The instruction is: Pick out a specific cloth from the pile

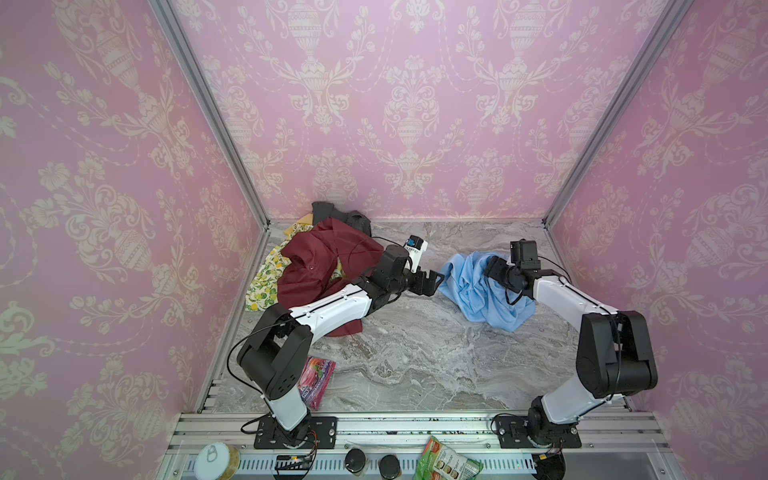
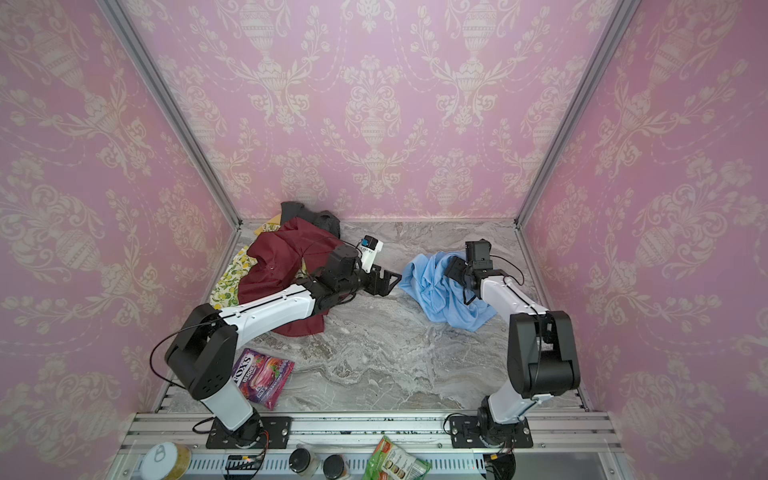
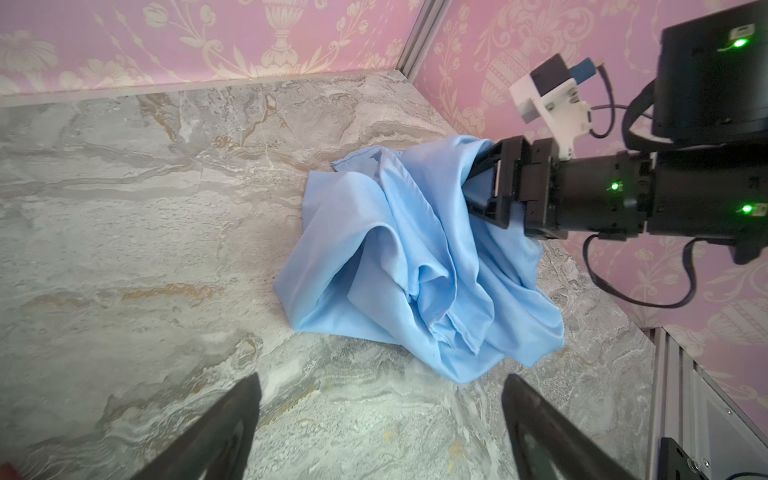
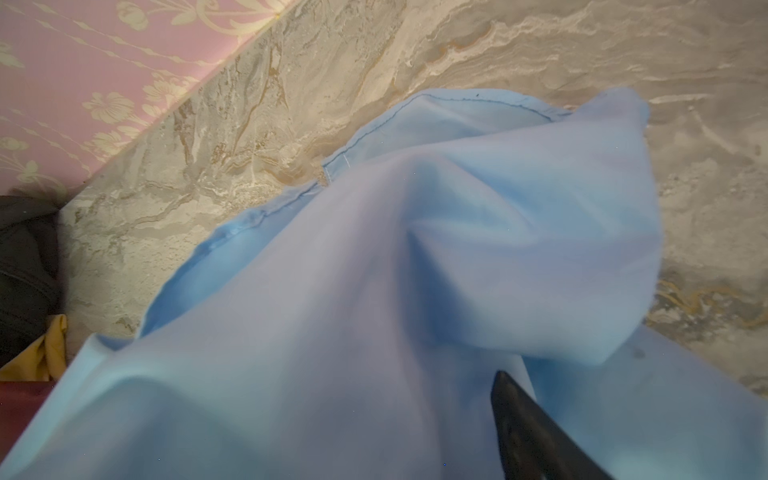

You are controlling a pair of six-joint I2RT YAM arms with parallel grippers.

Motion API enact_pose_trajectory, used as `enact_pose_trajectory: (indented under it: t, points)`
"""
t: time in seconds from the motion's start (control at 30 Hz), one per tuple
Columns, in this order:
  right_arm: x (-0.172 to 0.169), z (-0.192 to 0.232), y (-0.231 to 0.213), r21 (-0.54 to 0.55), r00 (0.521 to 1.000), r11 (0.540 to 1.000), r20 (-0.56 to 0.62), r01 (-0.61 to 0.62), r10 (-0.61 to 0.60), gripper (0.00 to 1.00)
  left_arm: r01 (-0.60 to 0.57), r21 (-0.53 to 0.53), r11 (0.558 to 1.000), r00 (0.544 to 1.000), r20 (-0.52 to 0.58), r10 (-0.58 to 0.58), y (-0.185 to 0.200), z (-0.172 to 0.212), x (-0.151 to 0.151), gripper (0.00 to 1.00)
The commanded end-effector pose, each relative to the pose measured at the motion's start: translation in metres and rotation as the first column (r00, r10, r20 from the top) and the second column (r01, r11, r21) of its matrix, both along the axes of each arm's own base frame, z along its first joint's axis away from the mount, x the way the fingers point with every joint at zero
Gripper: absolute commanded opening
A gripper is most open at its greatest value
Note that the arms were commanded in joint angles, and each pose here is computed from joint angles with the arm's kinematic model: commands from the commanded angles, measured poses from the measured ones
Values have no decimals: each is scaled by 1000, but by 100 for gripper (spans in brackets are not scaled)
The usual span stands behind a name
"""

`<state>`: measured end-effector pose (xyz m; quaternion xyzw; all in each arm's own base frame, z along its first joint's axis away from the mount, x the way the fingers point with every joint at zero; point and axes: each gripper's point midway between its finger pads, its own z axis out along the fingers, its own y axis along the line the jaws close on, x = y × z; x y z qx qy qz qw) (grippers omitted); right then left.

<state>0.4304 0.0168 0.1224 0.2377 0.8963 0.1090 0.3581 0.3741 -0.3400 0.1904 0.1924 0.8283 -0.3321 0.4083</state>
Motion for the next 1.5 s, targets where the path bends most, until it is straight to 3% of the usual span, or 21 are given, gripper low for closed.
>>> enact_pose_trajectory:
  t: [0.0,0.2,0.4,0.57,0.77,0.97,1.13,1.23,1.47]
  points:
    - [-10,20,2,-37,1000,999,25,-12,13,82,-98,45,994,995,-28,99,26,-9,-2,92]
    - [-31,37,5,-81,997,996,57,-43,48,83,-106,29,994,991,-82,108,35,-27,-19,92]
    - [-46,39,31,-175,983,968,19,-177,183,88,-113,28,993,988,-108,115,42,-40,-29,92]
    - [-60,8,49,-207,966,944,-93,-256,241,93,-122,37,992,986,-107,125,48,-42,-33,91]
    - [-51,-39,51,-239,951,936,-231,-259,205,97,-128,26,991,985,-110,130,53,-44,-32,92]
    - [-27,-76,46,-259,932,955,-360,-146,45,96,-145,20,989,984,-99,146,60,-43,-32,92]
    - [3,-71,40,-275,933,961,-341,20,-117,96,-159,27,987,982,-95,161,68,-43,-31,92]
    - [19,-68,28,-305,909,946,-355,111,-220,96,-165,27,986,981,-97,167,71,-44,-31,92]
    - [45,-82,-9,-191,800,897,-406,398,-441,96,-185,33,982,977,-102,188,80,-45,-30,92]
